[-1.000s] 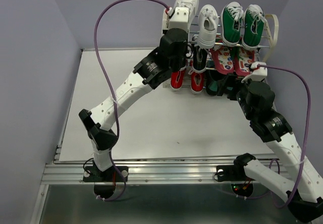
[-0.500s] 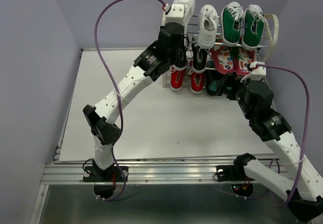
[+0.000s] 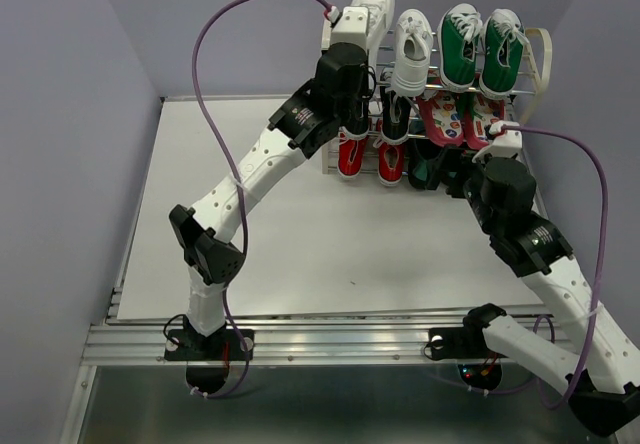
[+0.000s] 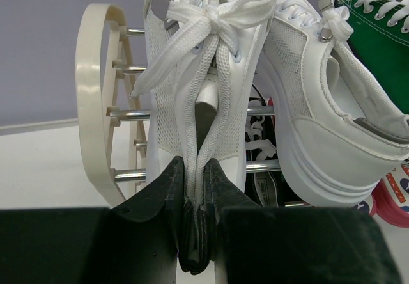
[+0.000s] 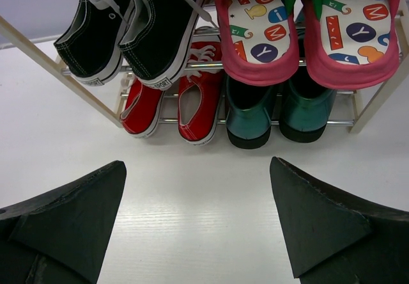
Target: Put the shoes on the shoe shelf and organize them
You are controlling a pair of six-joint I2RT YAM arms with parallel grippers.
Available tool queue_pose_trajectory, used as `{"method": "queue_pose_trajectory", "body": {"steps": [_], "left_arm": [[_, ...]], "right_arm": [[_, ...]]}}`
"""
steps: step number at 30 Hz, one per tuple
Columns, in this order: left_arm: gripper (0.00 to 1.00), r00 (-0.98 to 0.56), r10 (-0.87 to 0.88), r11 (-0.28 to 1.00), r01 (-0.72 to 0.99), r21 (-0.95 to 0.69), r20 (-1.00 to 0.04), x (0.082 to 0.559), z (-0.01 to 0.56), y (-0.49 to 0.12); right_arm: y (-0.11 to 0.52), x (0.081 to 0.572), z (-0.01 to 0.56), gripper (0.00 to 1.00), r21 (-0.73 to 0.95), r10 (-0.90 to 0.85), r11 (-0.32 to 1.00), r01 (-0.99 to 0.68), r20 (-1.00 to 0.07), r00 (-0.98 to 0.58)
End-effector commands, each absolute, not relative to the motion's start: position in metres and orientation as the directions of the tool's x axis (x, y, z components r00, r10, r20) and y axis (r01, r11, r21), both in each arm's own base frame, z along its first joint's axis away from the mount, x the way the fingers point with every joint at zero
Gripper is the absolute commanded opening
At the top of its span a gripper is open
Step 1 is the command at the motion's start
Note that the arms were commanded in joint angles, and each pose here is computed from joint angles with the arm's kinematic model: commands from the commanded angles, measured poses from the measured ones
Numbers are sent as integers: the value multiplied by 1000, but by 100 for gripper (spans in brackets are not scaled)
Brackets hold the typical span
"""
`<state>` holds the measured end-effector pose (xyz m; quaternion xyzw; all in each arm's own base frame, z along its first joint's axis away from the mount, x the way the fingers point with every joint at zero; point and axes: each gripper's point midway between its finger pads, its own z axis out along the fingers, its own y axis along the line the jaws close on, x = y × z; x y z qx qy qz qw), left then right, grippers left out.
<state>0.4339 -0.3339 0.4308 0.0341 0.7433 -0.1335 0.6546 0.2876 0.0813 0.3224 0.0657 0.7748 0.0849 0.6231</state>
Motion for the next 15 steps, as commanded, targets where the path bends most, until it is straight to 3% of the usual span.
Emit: {"method": "queue_pose_trajectory", "body": {"steps": [1, 12, 15], "left_arm": [[0, 25, -295, 922, 269, -278, -955, 428, 511, -325], [1, 29, -304, 918, 276, -285, -952, 437, 512, -326], [10, 26, -310, 918, 267, -292, -950, 439, 510, -324]], "right_arm": [[81, 291, 329, 100, 232, 229, 973, 1, -957, -180], [80, 293, 326, 100, 226, 224, 974, 11, -957, -187], [80, 293, 326, 100, 225, 223, 974, 10, -957, -187]]}}
